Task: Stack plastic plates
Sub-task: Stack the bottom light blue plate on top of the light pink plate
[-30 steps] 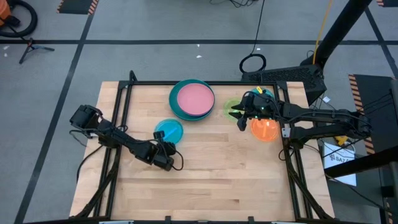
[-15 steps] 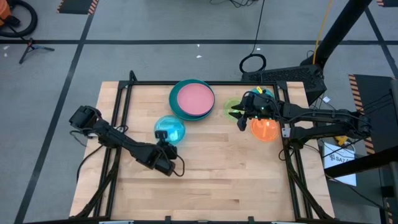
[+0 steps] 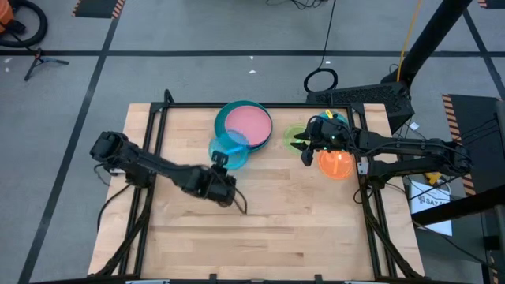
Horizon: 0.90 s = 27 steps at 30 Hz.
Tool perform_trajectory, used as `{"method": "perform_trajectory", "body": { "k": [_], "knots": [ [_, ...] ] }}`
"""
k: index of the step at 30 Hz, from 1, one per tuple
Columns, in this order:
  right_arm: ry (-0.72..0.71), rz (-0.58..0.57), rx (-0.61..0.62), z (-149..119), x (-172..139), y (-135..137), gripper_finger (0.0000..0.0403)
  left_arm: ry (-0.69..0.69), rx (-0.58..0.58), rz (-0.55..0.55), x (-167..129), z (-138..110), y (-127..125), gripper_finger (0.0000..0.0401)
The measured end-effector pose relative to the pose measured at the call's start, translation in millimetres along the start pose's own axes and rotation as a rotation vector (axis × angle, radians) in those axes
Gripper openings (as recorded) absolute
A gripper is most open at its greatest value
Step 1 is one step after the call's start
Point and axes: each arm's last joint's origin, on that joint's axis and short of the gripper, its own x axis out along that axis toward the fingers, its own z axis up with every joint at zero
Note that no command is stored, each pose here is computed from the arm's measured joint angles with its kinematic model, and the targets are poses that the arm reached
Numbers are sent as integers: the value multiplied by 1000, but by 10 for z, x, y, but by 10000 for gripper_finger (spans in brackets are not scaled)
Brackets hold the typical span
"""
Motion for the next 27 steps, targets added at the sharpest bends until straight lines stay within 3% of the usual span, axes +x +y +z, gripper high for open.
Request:
{"method": "perform_trajectory", "body": {
  "k": [3,8,15,21,27],
  "knots": [
    [0,0,-1,0,0,0,155,-6,21,-2,118,17,209,1],
    [0,0,-4,0,0,-1,155,-101,3,-97,383,12,561,1],
    [0,0,-8,0,0,-1,155,-223,-109,-140,702,-131,1058,1],
    [0,0,-23,0,0,-1,155,-299,-219,-210,849,-270,1290,6],
    [0,0,-24,0,0,-1,155,-312,-296,-206,914,-345,1406,8]
  ]
}}
